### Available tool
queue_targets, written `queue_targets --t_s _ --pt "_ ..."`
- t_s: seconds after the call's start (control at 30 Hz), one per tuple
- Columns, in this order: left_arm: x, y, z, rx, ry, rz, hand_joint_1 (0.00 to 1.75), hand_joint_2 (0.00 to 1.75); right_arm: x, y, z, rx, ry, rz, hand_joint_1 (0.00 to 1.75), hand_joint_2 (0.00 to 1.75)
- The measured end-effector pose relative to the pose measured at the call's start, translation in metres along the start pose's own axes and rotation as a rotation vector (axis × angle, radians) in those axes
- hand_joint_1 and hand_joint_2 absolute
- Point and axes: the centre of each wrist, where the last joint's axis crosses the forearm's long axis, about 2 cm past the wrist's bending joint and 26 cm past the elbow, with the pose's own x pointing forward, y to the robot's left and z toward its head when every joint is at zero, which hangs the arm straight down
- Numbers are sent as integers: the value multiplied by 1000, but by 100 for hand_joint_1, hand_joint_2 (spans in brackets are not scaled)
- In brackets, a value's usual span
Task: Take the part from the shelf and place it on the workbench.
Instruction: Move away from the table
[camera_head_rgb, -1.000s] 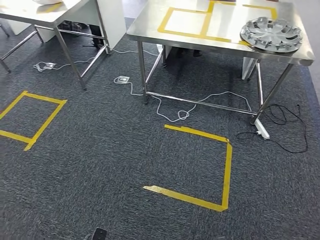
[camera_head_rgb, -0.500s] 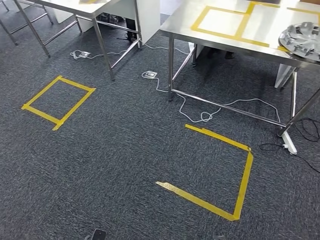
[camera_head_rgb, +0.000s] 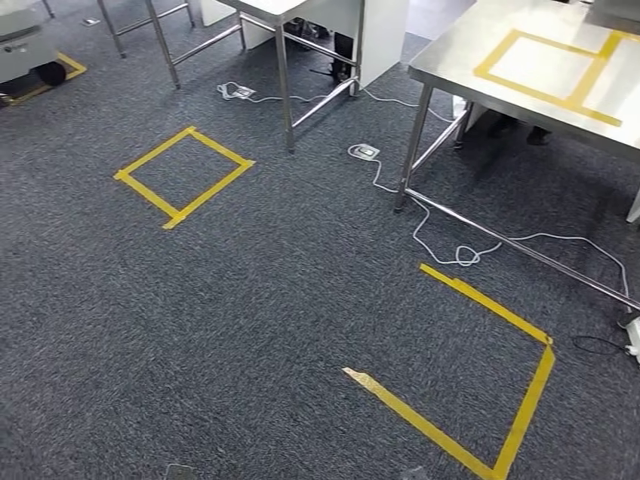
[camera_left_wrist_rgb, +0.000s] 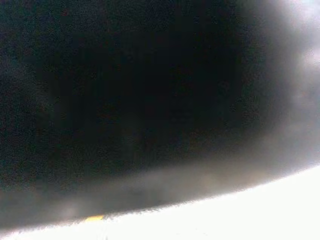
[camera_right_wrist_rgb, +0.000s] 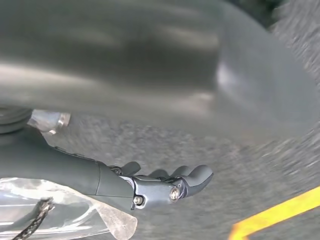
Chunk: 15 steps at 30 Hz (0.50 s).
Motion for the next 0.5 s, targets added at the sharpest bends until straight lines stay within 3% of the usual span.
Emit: queue_targets --t_s 0.2,0.5 --pt "-6 13 -2 15 30 3 0 0 17 14 1 35 -32 18 0 0" --pt "-4 24 -8 14 9 -18 0 0 21 20 2 44 -44 0 0 0"
